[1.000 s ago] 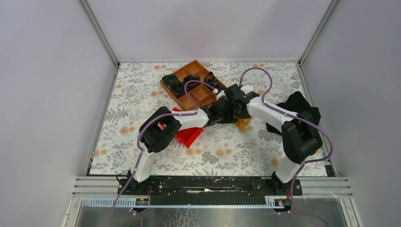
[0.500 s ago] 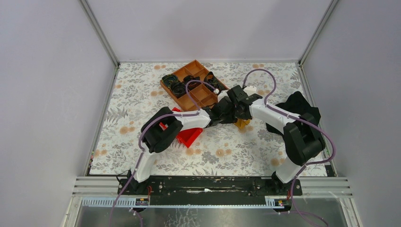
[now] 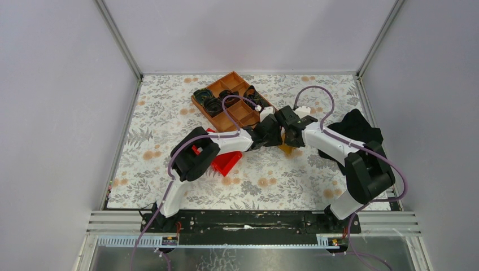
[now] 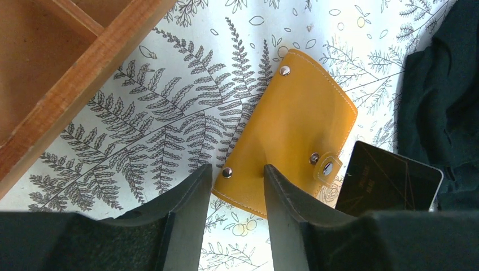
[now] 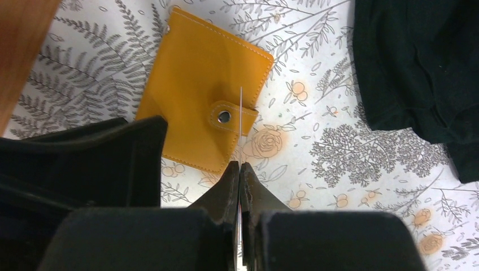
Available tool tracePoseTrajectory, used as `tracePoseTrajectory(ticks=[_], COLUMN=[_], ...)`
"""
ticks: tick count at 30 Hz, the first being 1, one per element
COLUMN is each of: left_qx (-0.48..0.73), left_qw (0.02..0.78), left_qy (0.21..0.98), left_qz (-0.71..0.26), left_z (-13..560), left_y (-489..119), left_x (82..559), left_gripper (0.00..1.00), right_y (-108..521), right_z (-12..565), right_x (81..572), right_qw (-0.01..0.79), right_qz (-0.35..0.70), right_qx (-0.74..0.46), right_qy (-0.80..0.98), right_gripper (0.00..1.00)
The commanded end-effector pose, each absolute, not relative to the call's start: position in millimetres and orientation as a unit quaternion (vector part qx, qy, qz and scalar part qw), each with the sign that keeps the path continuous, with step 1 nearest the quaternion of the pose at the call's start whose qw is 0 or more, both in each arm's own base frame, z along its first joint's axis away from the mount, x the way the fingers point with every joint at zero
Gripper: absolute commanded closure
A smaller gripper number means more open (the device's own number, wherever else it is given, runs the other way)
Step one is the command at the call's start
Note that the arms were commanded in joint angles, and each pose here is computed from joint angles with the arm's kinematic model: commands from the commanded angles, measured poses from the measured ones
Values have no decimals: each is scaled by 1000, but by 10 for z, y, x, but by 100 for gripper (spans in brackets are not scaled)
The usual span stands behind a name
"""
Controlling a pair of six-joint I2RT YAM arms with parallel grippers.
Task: Put the credit cards into the card holder
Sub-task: Open the card holder at the center of the board.
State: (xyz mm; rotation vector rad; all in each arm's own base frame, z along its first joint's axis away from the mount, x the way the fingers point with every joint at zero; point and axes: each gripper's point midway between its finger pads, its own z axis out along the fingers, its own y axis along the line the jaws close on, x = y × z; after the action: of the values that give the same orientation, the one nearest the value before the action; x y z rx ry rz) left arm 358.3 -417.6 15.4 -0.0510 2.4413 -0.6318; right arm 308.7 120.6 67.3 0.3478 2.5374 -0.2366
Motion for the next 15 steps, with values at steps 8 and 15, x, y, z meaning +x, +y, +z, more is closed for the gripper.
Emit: tracePoseTrajectory(ticks=[8,15], left_qx=[0,-1], left_qw=[142,139], left_qy=[989,989], left_qz=[-49,-41], left_z=[-1083,-1109], left_y=[-3268,-3196], left_x=[2793,2743], left_gripper=[53,54], right_y=[1111,1319], right_z=[776,900], right_x=[2944,3047], right_qw=[290,298], right_qz=[-101,-70], right_qx=[129,105], right_qy=[943,946], right_gripper=[100,100])
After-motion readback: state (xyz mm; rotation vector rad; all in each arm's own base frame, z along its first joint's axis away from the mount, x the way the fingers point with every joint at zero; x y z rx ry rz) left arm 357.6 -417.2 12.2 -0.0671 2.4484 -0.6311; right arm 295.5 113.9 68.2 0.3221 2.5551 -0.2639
